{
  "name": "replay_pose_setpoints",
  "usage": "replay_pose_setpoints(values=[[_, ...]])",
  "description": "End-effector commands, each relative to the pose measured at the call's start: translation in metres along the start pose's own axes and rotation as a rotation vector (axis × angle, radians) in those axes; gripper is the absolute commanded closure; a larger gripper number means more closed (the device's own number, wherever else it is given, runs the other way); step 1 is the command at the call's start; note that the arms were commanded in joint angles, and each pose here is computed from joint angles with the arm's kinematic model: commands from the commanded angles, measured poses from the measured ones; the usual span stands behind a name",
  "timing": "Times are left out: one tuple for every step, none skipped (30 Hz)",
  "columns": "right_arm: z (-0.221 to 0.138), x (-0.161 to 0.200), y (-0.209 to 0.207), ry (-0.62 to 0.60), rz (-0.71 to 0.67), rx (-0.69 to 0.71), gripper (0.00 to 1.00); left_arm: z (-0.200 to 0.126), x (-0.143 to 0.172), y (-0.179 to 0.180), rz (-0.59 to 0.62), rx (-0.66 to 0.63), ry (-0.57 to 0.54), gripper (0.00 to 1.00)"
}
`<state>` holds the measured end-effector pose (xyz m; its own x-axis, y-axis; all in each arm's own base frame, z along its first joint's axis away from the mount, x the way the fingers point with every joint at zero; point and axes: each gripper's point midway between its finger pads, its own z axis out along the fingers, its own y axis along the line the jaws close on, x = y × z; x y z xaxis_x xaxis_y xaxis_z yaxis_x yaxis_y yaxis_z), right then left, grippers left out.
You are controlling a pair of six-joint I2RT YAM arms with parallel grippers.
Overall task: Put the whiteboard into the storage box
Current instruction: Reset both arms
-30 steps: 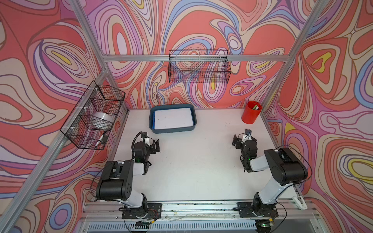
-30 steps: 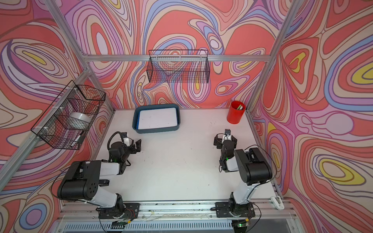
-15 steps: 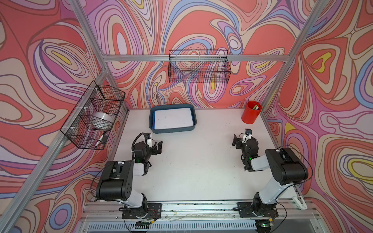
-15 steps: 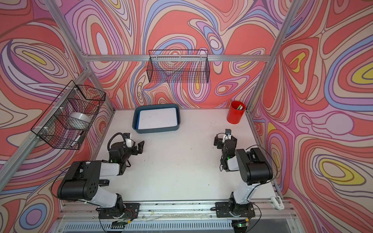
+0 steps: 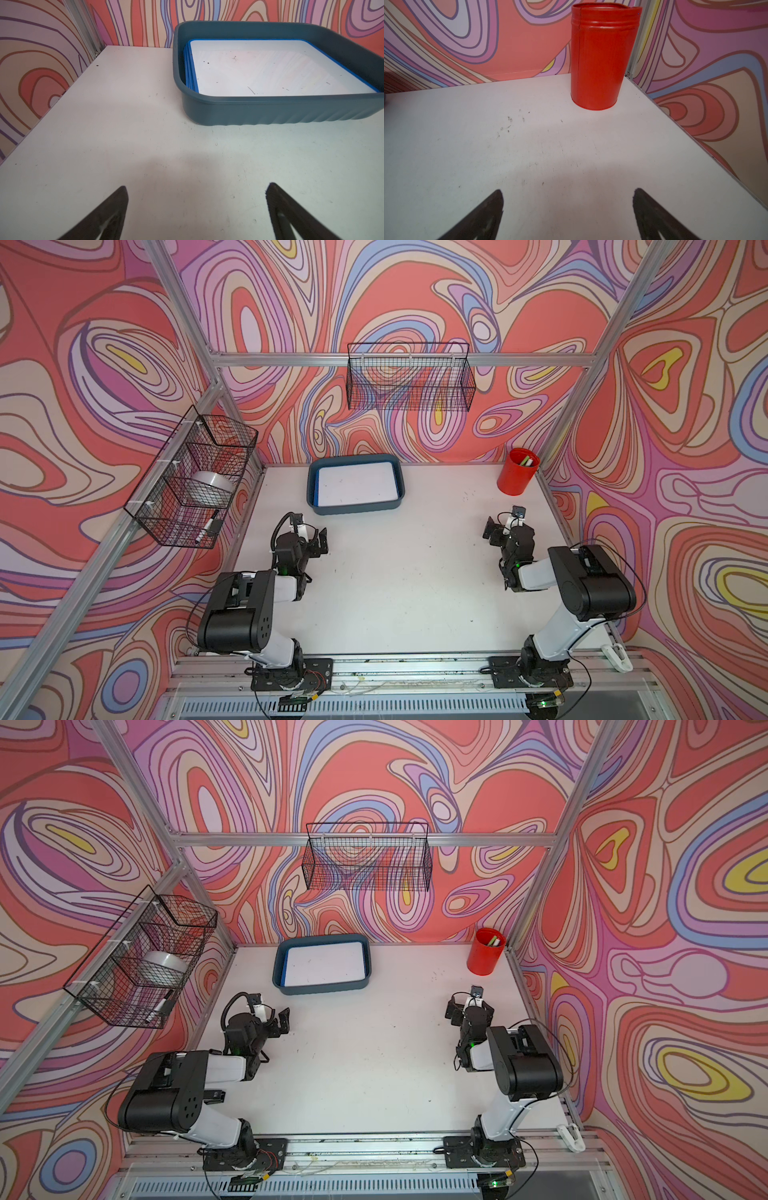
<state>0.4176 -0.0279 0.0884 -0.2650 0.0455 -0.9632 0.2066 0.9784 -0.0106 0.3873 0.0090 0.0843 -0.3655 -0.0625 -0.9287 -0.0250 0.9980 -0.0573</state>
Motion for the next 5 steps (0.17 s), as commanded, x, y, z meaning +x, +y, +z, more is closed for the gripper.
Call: replay_pose_setpoints(values=[[0.002, -0.008, -0.002, -0.015, 0.013, 0.013, 0.01, 0.004, -0.005, 0.0, 0.018, -0.016, -0.005, 0.0], [0.002, -0.009, -0.002, -0.015, 0.013, 0.013, 0.02, 0.004, -0.005, -0.002, 0.023, -0.006, -0.005, 0.0], [0.002, -0.008, -0.002, -0.014, 0.013, 0.013, 0.02, 0.004, -0.006, -0.007, 0.032, 0.021, -0.008, 0.0], [0.002, -0.008, -0.002, -0.014, 0.013, 0.015, 0.01, 0.002, -0.006, -0.01, 0.042, 0.041, -0.012, 0.0], [0.002, -0.008, -0.002, -0.013, 0.012, 0.015, 0.02, 0.002, -0.006, -0.013, 0.047, 0.055, -0.02, 0.0]])
